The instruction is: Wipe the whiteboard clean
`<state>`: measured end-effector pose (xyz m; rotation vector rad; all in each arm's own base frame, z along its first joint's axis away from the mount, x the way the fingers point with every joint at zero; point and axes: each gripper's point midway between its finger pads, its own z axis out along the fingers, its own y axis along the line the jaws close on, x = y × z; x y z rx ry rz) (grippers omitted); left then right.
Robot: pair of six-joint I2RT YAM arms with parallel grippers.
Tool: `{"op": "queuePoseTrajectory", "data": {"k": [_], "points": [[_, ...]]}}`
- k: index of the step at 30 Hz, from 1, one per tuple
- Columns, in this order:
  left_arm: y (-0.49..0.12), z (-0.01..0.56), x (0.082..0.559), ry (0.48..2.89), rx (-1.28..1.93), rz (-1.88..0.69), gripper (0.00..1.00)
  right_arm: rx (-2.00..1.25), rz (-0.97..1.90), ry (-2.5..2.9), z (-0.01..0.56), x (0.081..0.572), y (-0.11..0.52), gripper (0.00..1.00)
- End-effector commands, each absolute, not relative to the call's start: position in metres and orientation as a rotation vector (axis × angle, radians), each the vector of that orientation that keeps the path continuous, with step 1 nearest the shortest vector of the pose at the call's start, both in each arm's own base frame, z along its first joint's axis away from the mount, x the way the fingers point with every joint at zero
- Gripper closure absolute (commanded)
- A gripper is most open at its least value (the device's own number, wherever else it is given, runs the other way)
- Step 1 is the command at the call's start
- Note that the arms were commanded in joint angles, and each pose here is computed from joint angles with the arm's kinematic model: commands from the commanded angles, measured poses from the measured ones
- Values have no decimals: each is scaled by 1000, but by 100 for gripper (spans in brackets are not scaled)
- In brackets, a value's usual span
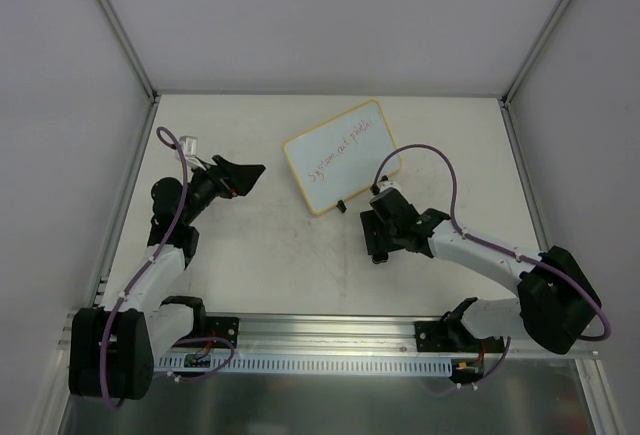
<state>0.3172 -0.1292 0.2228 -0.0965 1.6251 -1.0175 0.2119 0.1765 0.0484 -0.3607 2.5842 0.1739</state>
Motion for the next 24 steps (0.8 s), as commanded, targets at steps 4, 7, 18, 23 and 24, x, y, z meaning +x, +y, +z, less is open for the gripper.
{"op": "queuePoseTrajectory", "data": {"k": [4,7,18,23,24], "points": [[-132,242,324,1578,-42,-1003,1,-330,161,2568,38,216,187,33],[-136,243,323,1570,-13,-1026,1,-329,165,2571,33,216,189,35],[-141,246,323,1539,34,-1050,1,-326,120,2589,22,215,184,55],[-141,240,324,1540,43,-1042,1,-331,106,2606,17,214,184,61],[-142,241,324,1529,55,-1041,1,-331,106,2606,17,215,184,62]]}}
